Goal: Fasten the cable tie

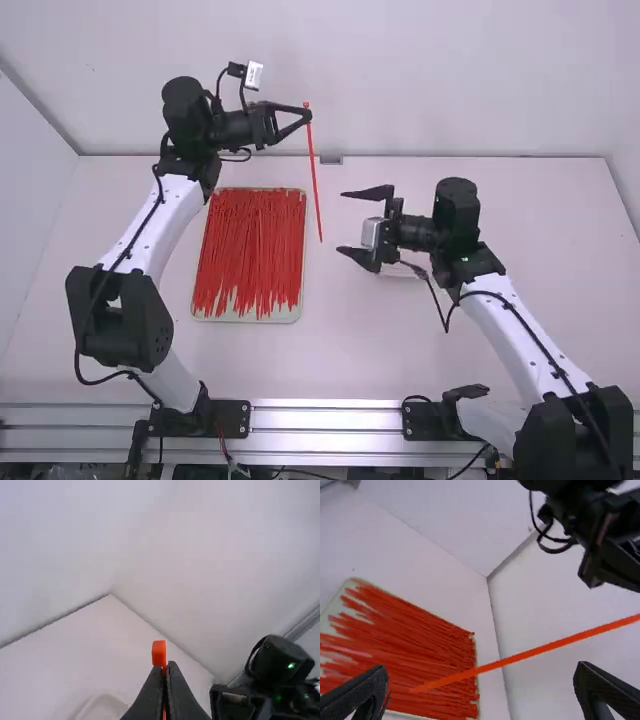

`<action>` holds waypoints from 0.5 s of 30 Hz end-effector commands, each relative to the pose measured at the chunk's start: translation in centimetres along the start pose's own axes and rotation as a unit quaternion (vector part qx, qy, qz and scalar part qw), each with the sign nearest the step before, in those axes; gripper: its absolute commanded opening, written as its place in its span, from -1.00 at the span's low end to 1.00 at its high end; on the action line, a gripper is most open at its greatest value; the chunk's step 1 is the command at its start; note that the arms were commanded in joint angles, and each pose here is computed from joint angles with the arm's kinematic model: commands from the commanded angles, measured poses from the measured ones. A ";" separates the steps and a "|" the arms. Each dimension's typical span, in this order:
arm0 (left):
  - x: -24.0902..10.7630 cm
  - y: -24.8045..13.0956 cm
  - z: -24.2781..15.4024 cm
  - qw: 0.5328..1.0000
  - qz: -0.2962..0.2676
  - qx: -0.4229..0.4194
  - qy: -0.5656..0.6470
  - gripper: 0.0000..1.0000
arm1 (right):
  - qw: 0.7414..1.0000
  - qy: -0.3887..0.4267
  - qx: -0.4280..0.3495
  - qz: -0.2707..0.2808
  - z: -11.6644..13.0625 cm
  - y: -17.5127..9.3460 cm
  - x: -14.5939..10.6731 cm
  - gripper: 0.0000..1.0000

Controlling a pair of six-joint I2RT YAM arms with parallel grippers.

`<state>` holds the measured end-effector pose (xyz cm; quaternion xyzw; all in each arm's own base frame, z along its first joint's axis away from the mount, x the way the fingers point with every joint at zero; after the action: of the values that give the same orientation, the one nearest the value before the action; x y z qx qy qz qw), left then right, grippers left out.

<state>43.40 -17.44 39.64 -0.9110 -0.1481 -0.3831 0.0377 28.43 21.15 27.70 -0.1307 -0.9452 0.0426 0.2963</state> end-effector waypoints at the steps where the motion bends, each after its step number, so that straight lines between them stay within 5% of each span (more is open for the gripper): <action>1: -0.4 0.1 -1.2 0.998 0.028 -0.024 -0.053 -0.95 | 0.994 -0.106 0.003 -0.026 -0.5 -0.1 0.8 0.98; 15: -3.3 0.8 -0.2 0.963 0.077 -0.006 -0.257 -0.95 | 0.980 -0.186 0.014 -0.066 0.4 0.9 2.5 0.97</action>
<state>41.85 -18.60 36.88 -0.9829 -0.0968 -0.1540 0.0302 26.29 22.42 27.86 -0.0608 -0.9847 0.0613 0.1516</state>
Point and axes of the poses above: each hand's point on the last joint's axis, 136 mm out from that joint toward the fingers, its own y axis out along the fingers, its own z axis along the line the jaws close on, x = y × z, the point moved 2 cm from there along -y, back along the fingers, and after that the axes turned 10 degrees about -y, right-handed, at the moved point
